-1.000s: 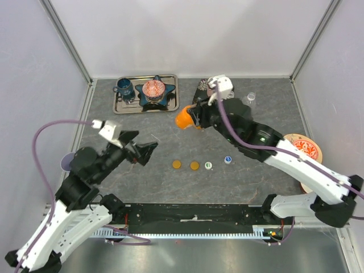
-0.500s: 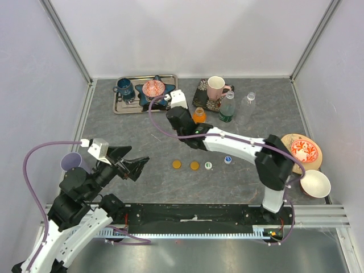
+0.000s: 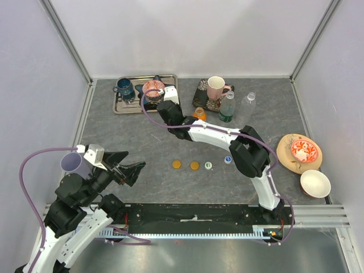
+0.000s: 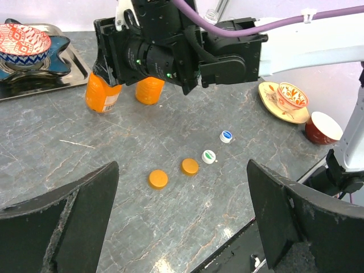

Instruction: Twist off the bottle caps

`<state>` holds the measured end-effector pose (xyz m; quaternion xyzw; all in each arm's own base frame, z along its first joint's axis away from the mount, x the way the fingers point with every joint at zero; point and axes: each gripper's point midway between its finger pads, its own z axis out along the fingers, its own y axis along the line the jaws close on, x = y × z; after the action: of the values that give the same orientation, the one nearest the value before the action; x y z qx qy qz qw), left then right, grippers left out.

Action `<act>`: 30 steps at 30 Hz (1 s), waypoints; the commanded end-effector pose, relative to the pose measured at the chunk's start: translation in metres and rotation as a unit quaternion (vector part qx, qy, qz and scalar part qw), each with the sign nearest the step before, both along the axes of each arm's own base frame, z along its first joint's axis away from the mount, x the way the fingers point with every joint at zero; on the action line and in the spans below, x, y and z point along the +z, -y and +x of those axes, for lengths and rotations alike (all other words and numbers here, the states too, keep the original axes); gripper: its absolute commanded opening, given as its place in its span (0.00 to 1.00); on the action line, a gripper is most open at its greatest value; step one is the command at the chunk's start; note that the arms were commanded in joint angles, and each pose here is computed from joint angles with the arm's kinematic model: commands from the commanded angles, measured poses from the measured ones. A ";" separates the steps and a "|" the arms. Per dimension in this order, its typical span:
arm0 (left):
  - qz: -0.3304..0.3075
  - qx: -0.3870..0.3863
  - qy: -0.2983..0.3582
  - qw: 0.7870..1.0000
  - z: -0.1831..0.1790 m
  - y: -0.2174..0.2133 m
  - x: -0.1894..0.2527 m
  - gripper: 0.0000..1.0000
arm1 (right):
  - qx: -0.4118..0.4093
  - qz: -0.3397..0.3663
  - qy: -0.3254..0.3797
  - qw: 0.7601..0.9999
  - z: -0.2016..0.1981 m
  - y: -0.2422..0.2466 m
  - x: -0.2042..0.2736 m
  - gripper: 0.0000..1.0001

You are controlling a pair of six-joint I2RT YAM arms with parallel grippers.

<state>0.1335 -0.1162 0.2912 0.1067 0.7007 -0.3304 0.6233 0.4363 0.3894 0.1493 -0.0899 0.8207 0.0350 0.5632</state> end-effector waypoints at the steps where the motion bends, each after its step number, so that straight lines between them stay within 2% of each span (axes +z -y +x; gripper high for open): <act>1: -0.010 0.012 -0.008 1.000 0.002 -0.002 0.004 1.00 | -0.013 0.006 -0.010 1.000 0.012 -0.003 -0.005 0.00; 5: -0.005 0.008 -0.013 1.000 0.005 0.001 0.002 0.99 | -0.012 0.000 -0.024 1.000 0.013 0.000 -0.014 0.00; 8: -0.005 0.007 -0.014 1.000 0.008 0.004 0.001 1.00 | -0.007 -0.003 -0.031 0.999 0.012 0.001 -0.017 0.07; 11: -0.004 0.005 -0.015 1.000 0.010 0.006 0.000 0.99 | -0.003 -0.006 -0.034 0.999 0.010 0.003 -0.018 0.29; 12: -0.003 0.004 -0.015 1.000 0.010 0.007 0.001 1.00 | -0.002 -0.003 -0.032 0.999 0.010 0.002 -0.013 0.41; 14: -0.002 0.003 -0.016 1.000 0.012 0.008 0.001 0.99 | -0.002 -0.001 -0.030 1.000 0.009 0.003 -0.009 0.53; 15: -0.002 0.003 -0.016 1.000 0.012 0.008 0.001 1.00 | -0.001 0.000 -0.029 1.000 0.008 0.003 -0.006 0.62; 17: 0.000 0.005 -0.017 1.000 0.013 0.008 0.000 1.00 | -0.002 0.005 -0.024 1.000 0.007 0.006 0.003 0.70; 18: 0.001 0.006 -0.017 1.000 0.013 0.008 0.000 0.99 | -0.002 0.007 -0.022 1.000 0.007 0.006 0.006 0.77; 21: 0.003 0.007 -0.018 1.000 0.014 0.008 0.000 1.00 | -0.004 0.020 -0.008 1.000 0.007 0.008 0.028 0.85; 24: 0.004 0.008 -0.018 1.000 0.015 0.008 -0.001 1.00 | -0.003 0.037 0.013 0.999 0.005 0.011 0.062 0.89; 27: 0.005 0.013 -0.019 1.000 0.016 0.007 -0.001 1.00 | -0.006 0.059 0.039 0.997 -0.002 0.023 0.112 0.90; 28: 0.007 0.021 -0.024 0.999 0.020 0.006 -0.004 1.00 | -0.008 0.080 0.057 0.995 -0.010 0.033 0.145 0.91; 30: 0.007 0.032 -0.032 0.999 0.024 0.006 -0.008 1.00 | -0.006 0.096 0.063 0.993 -0.023 0.046 0.166 0.91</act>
<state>0.1456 -0.1233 0.2813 0.1073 0.7238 -0.3164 0.6038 0.4310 0.3693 0.1930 -0.0857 0.8285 0.0447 0.5516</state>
